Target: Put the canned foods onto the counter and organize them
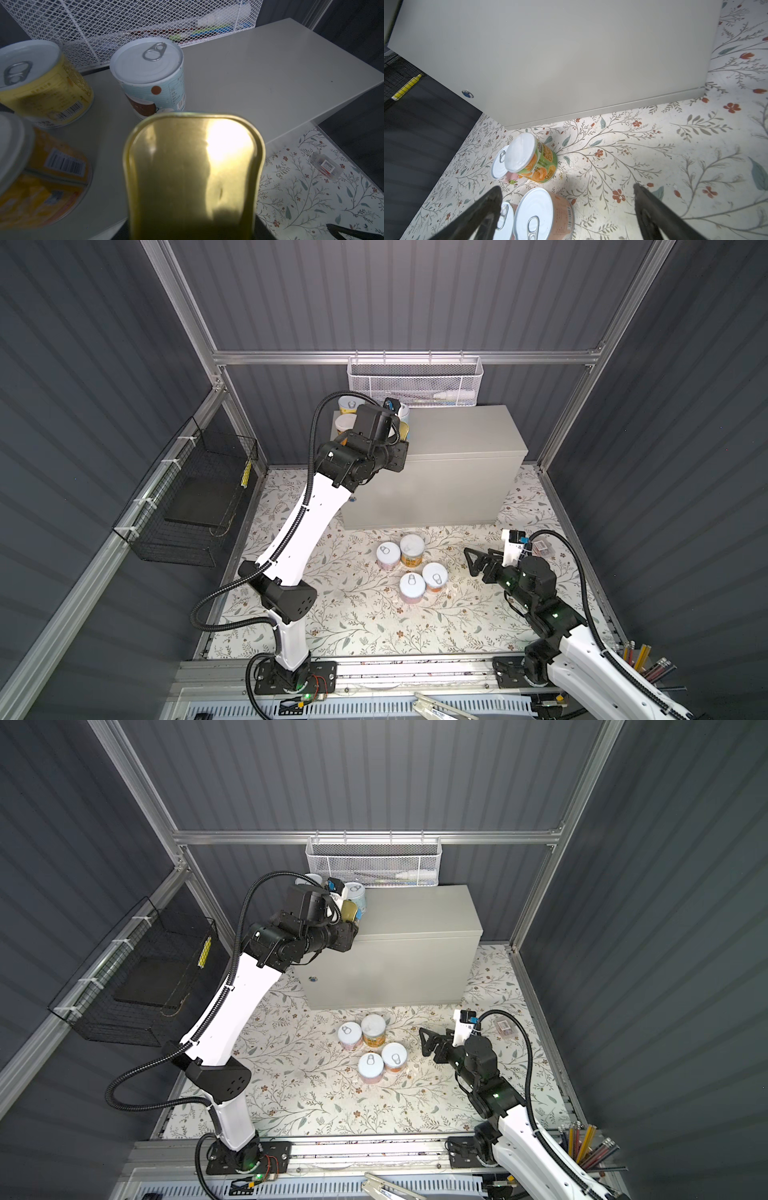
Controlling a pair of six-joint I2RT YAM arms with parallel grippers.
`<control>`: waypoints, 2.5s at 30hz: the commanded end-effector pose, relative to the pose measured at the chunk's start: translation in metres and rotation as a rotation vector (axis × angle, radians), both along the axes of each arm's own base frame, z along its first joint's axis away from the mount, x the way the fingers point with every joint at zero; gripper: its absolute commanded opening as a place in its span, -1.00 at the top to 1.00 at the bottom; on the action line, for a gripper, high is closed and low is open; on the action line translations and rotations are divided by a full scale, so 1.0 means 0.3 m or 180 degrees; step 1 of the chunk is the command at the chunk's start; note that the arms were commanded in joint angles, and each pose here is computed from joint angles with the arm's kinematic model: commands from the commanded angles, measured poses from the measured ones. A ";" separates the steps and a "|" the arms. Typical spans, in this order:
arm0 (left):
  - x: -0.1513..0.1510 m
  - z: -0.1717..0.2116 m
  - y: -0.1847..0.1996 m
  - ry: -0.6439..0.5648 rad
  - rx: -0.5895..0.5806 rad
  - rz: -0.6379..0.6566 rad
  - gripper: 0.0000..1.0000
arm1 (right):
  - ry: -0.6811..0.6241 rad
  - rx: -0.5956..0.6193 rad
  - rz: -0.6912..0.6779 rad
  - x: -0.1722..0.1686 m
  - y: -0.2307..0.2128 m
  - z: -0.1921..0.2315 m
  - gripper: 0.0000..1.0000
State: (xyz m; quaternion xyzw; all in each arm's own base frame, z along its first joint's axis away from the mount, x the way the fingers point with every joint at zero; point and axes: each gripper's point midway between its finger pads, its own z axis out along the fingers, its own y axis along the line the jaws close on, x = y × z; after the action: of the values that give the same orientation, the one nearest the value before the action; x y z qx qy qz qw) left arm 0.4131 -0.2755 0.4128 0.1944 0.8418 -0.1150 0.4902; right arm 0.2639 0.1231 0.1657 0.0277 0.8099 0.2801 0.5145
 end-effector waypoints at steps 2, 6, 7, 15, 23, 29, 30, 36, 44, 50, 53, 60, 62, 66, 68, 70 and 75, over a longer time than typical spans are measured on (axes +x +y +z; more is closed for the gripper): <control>0.060 0.076 -0.008 -0.0314 -0.0095 0.0029 0.18 | 0.0033 -0.0019 0.0030 -0.007 0.003 -0.019 -0.98; 0.088 0.074 -0.006 -0.0352 -0.0070 0.0063 0.16 | 0.0065 -0.0023 0.0027 -0.010 0.003 -0.026 -0.98; 0.095 0.069 -0.005 -0.0357 -0.0060 0.0078 0.16 | 0.0076 -0.0021 0.0021 -0.010 0.002 -0.030 -0.98; 0.142 0.034 0.012 -0.0374 0.0037 0.0194 0.08 | 0.0136 -0.0017 0.0013 -0.010 0.002 -0.056 -0.98; 0.191 -0.016 0.021 -0.0371 0.0123 0.0261 -0.01 | 0.0198 -0.0027 0.0033 0.007 0.013 -0.070 -0.98; 0.224 -0.036 0.038 -0.0377 0.0165 0.0332 -0.11 | 0.0249 -0.0034 0.0050 0.019 0.023 -0.073 -0.98; 0.228 -0.039 0.039 -0.0375 0.0164 0.0337 -0.18 | 0.0251 -0.0041 0.0056 0.020 0.025 -0.072 -0.98; 0.232 -0.058 0.024 -0.0350 0.0130 0.0294 -0.84 | 0.0264 -0.0053 0.0035 0.026 0.023 -0.071 -0.98; 0.227 -0.058 0.010 -0.0330 0.0042 0.0243 -0.99 | 0.0318 -0.0059 0.0055 0.036 0.032 -0.079 -0.98; 0.222 -0.041 0.012 -0.0365 0.0024 0.0236 -0.99 | 0.0347 -0.0037 0.0090 0.041 0.043 -0.085 -0.98; 0.213 -0.030 0.008 -0.0367 -0.0026 0.0205 -1.00 | 0.0345 -0.0036 0.0101 0.040 0.045 -0.085 -0.98; 0.186 0.025 0.027 -0.0426 -0.0179 0.0258 -1.00 | 0.0339 -0.0045 0.0089 0.039 0.040 -0.085 -0.98; 0.177 0.044 0.027 -0.0446 -0.0223 0.0241 -0.99 | 0.0344 -0.0041 0.0092 0.039 0.042 -0.086 -0.98; 0.161 0.076 0.033 -0.0462 -0.0292 0.0241 -0.99 | 0.0349 -0.0036 0.0095 0.039 0.043 -0.087 -0.98; 0.152 0.089 0.040 -0.0474 -0.0308 0.0251 -0.99 | 0.0353 -0.0037 0.0101 0.038 0.044 -0.088 -0.98; 0.144 0.093 0.043 -0.0466 -0.0332 0.0256 -0.99 | 0.0351 -0.0037 0.0097 0.038 0.043 -0.087 -0.98; 0.117 0.090 0.053 -0.0443 -0.0321 0.0275 -0.99 | 0.0350 -0.0050 0.0027 0.043 0.031 -0.088 -0.98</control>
State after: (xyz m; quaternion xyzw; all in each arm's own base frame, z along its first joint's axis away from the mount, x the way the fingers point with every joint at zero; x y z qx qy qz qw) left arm 0.4610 -0.2645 0.4251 0.1478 0.8127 -0.1120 0.5524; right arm 0.2714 0.1318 0.1239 0.0296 0.8500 0.2685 0.4522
